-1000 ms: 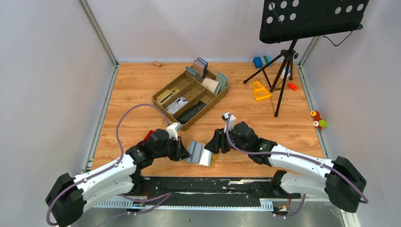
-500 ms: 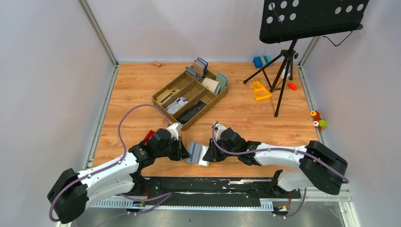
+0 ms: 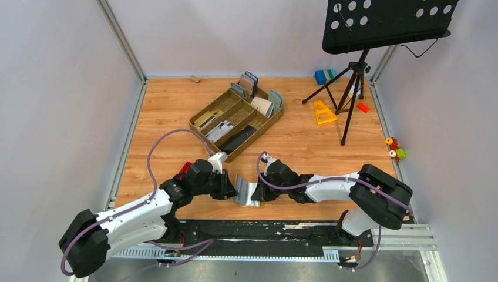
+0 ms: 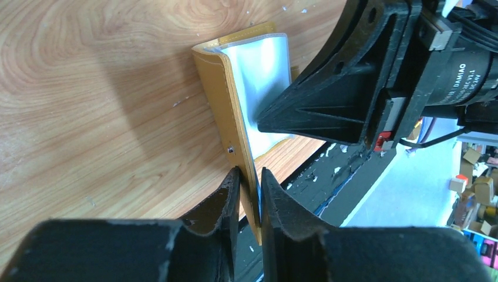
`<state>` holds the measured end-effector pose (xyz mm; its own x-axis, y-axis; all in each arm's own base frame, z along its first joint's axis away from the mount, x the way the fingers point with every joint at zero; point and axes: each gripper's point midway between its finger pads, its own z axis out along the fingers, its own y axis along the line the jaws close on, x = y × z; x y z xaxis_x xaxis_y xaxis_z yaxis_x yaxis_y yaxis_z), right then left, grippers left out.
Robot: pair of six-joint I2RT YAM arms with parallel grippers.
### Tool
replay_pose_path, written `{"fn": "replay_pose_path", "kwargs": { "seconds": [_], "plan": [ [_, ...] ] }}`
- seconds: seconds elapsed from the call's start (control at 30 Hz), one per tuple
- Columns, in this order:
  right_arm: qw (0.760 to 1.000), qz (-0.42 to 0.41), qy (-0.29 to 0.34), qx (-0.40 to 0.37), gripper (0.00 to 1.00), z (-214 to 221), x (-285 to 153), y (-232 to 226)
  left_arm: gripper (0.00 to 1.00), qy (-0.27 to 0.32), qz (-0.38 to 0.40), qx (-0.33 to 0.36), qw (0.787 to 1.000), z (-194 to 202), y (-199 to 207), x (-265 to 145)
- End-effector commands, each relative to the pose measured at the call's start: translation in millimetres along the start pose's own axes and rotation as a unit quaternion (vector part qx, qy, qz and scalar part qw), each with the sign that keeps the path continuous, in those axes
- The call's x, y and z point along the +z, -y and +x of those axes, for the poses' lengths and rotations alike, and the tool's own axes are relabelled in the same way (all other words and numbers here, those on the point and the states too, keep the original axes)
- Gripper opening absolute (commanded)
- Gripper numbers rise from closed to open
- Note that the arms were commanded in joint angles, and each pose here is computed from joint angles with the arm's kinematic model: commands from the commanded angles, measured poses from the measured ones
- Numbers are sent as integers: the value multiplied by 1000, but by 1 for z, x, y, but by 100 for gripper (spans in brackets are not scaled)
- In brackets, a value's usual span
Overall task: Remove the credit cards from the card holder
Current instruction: Remove the credit card from the card holder.
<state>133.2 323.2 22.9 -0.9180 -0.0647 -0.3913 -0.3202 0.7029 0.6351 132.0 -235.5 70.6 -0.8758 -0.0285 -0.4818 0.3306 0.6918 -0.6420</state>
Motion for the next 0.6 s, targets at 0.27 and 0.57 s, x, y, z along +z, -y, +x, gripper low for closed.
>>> {"fn": "replay_pose_path", "kwargs": {
  "seconds": [0.27, 0.57],
  "plan": [
    [1000, -13, 5, 1, 0, -3, 7, -6, 21, 31, 65, 13, 997, -25, 33, 4],
    [1000, -13, 5, 0, 0, 1, 5, -2, 15, 23, 87, 1, 996, -22, 38, 10]
  ]
}}
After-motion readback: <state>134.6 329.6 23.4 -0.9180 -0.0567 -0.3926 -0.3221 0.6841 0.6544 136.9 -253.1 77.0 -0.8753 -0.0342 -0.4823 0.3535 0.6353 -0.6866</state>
